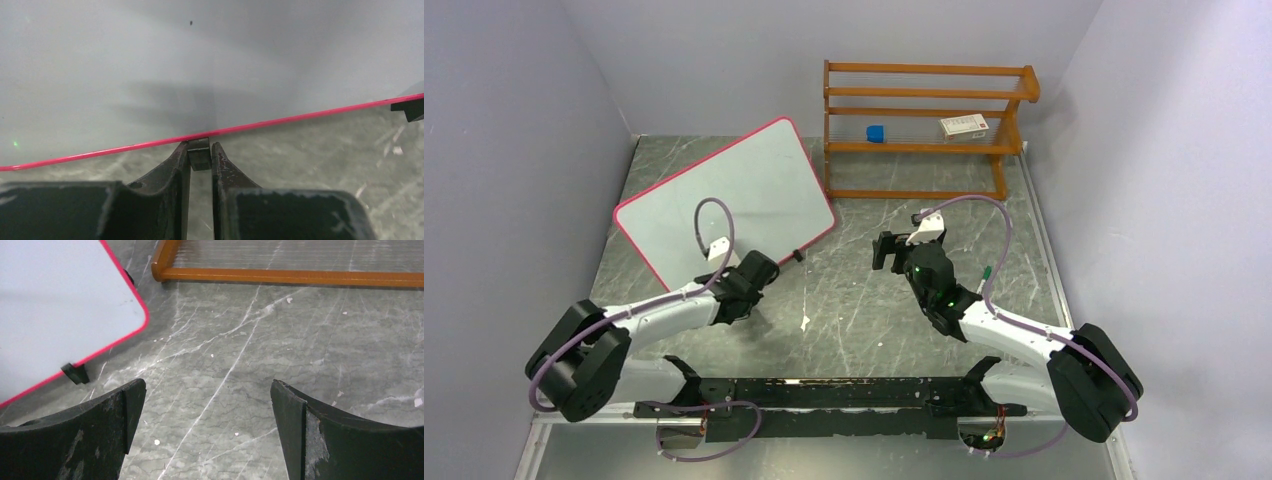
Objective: Write a sentence on the whiteboard
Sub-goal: Move the whiteboard to the center of the board.
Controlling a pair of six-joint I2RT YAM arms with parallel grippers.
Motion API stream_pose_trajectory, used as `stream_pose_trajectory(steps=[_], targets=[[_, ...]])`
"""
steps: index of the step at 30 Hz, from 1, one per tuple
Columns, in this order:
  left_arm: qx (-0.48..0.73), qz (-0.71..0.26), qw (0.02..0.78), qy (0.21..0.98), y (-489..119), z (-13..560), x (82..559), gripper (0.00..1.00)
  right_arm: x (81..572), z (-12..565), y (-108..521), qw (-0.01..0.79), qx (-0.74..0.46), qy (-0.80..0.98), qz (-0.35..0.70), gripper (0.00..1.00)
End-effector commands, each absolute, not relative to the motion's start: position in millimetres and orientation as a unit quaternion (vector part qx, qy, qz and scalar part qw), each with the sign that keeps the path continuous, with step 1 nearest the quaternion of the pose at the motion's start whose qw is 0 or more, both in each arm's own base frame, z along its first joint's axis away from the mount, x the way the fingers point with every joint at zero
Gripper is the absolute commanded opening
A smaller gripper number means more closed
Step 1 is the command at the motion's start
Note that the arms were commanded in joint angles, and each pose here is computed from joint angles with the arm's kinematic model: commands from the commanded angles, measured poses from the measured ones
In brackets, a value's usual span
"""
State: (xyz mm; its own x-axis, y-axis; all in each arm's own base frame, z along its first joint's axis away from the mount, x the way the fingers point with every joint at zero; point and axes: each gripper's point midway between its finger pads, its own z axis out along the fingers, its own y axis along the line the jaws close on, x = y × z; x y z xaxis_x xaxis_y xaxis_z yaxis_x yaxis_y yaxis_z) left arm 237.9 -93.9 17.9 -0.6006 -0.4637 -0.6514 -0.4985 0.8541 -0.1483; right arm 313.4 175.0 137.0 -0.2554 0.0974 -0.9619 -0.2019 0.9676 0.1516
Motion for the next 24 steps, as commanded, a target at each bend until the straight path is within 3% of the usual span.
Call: stream_pose_trajectory(steps=[1, 24], targets=[[-0.235, -0.013, 0.320, 0.918, -138, 11, 222, 0.05, 316, 146, 172, 0.618, -0.011, 0.777, 0.121, 1.00], [-0.137, -0.059, 0.315, 0.937, -286, 3, 204, 0.05, 276, 193, 98, 0.614, 0.115, 0.778, 0.066, 1.00]])
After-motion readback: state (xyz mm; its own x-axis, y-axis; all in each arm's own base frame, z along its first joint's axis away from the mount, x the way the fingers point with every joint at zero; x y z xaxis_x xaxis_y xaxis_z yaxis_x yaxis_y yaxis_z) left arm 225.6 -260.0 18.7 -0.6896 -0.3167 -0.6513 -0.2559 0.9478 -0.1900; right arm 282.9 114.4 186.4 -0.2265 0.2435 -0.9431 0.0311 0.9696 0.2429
